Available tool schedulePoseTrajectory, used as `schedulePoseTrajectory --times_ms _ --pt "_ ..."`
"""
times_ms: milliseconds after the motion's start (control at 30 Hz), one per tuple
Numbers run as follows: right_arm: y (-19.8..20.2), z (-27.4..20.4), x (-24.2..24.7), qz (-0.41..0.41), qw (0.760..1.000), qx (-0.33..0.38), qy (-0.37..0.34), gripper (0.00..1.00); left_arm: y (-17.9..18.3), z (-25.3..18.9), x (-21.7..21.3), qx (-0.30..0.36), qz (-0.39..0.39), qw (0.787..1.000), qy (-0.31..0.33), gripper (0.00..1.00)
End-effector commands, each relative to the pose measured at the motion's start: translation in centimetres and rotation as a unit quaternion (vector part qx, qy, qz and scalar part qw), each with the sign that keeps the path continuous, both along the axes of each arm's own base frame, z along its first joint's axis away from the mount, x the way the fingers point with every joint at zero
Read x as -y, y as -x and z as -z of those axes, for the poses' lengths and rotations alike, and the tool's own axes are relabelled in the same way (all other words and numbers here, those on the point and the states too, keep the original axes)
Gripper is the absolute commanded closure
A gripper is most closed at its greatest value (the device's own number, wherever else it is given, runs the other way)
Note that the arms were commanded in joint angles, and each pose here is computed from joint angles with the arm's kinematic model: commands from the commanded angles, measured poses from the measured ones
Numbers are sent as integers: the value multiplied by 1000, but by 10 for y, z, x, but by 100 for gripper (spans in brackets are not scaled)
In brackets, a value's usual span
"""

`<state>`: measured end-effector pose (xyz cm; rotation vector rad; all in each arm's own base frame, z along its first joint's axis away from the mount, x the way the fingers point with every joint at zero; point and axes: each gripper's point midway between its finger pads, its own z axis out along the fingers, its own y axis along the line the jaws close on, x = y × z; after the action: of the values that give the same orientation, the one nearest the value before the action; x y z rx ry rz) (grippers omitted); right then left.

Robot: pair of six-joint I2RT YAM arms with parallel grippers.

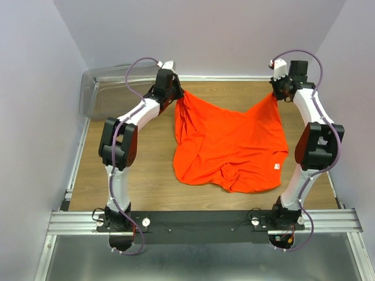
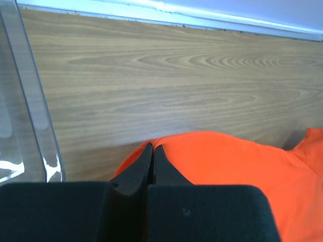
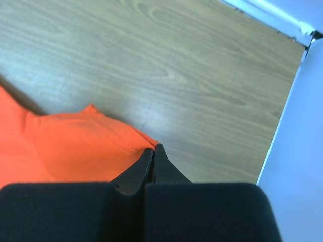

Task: Fold and stack the t-shirts
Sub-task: Flatten the tshirt out

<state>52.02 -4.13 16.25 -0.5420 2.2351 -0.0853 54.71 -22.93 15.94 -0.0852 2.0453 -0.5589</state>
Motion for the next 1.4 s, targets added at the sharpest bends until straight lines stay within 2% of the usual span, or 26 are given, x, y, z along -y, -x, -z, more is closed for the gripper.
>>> schedulePoseTrajectory --times_ms 0,300,700,767,800,867,933,967,1000,1033,1067,1100,1133,1167,1200,1233,1267,1300,1333,1367 --pt "-34 -15 13 27 999 44 7 99 -22 -5 -3 5 -12 1000 -20 100" --pt "-58 -2 18 48 998 44 1 99 -46 11 -5 -4 -35 999 -41 100" --pt "-86 -26 21 72 994 83 -19 99 -62 -11 -9 25 -47 997 -59 99" --pt "-91 -23 22 79 993 84 -23 99 -65 -18 -9 31 -48 997 -59 82" --pt "-97 -32 21 86 991 96 -29 99 -70 -28 -12 41 -59 996 -58 62" --pt "-106 -23 23 100 990 94 -31 98 -73 -40 -17 50 -78 994 -63 52" --pt "-117 -28 23 123 986 108 -32 92 -77 -69 -24 76 -96 991 -62 45" --pt "-121 -28 31 148 982 114 -19 85 -74 -90 -27 92 -99 989 -61 45" --pt "-131 -23 31 166 979 120 -19 71 -71 -97 -30 97 -103 988 -64 44" --pt "-132 -8 35 182 977 109 -14 68 -65 -107 -33 104 -105 987 -65 44" --pt "-138 -19 39 197 972 126 -11 64 -58 -115 -36 109 -106 986 -70 44" --pt "-138 -18 47 214 968 127 -2 63 -44 -154 -44 143 -111 981 -69 43" --pt "-135 -17 48 218 968 124 0 58 -31 -136 -49 126 -107 983 -83 41" --pt "-130 -17 47 218 969 120 0 56 -19 -145 -52 139 -104 982 -80 40" --pt "-125 -17 41 203 973 113 -8 54 11 -144 -61 137 -95 983 -80 39" --pt "-114 -47 34 180 975 129 -12 47 27 -143 -63 141 -86 983 -76 37" --pt "-93 -15 23 149 985 82 -14 45 42 -147 -63 154 -77 983 -62 35" --pt "-79 -10 -9 66 994 62 -55 41 77 -132 -66 145 -54 987 -52 33" --pt "-49 -44 -28 -15 995 80 -49 32 94 -124 -65 141 -43 989 -35 32" --pt "-17 -33 -51 -85 993 43 -69 25 108 -119 -62 146 -26 989 -18 32"
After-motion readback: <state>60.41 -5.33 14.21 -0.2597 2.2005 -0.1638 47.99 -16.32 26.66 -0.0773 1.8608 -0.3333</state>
